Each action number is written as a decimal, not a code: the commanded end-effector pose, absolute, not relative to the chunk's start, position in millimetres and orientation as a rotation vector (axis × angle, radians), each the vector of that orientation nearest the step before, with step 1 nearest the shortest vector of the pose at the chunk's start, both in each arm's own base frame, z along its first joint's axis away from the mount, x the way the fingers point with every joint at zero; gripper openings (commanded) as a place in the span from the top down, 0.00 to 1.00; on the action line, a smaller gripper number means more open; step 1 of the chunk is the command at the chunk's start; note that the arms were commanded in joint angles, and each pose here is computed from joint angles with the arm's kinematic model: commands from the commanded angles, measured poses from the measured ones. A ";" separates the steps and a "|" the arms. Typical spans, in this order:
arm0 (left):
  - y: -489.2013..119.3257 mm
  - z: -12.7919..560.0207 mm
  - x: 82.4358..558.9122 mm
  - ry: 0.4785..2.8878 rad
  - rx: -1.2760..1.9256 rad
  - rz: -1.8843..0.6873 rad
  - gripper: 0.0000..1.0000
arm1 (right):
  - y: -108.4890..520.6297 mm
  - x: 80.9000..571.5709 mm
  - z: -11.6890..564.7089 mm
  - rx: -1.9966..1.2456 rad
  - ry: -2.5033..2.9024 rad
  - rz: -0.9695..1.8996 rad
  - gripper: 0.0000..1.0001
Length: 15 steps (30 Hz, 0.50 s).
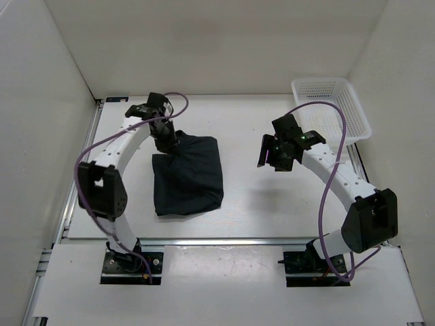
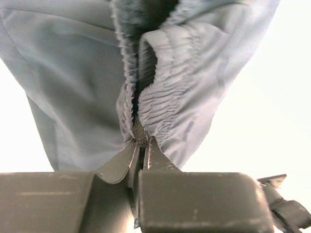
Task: Fold and stack the shorts
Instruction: Fold the shorts
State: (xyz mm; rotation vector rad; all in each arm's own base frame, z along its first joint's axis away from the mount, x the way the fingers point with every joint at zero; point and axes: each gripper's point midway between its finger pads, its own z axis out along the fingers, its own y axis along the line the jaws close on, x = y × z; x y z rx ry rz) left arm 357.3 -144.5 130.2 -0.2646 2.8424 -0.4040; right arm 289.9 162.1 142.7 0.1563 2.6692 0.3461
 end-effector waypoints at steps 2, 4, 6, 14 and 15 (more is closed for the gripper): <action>-146.2 193.2 334.5 2.709 -0.333 -0.503 0.89 | 161.3 289.2 141.1 0.153 2.677 0.348 0.29; -140.4 185.4 321.9 2.731 -0.386 -0.497 0.89 | 160.9 289.2 141.0 0.140 2.677 0.345 0.29; -134.4 186.0 310.5 2.724 -0.428 -0.500 0.89 | 161.0 289.4 138.2 0.141 2.686 0.340 0.29; -75.4 136.0 262.5 2.669 -0.892 -0.235 0.89 | 160.6 289.4 138.1 0.129 2.685 0.337 0.29; -68.9 133.6 268.6 2.614 -0.914 -0.230 0.89 | 159.2 287.1 134.4 0.117 2.695 0.328 0.29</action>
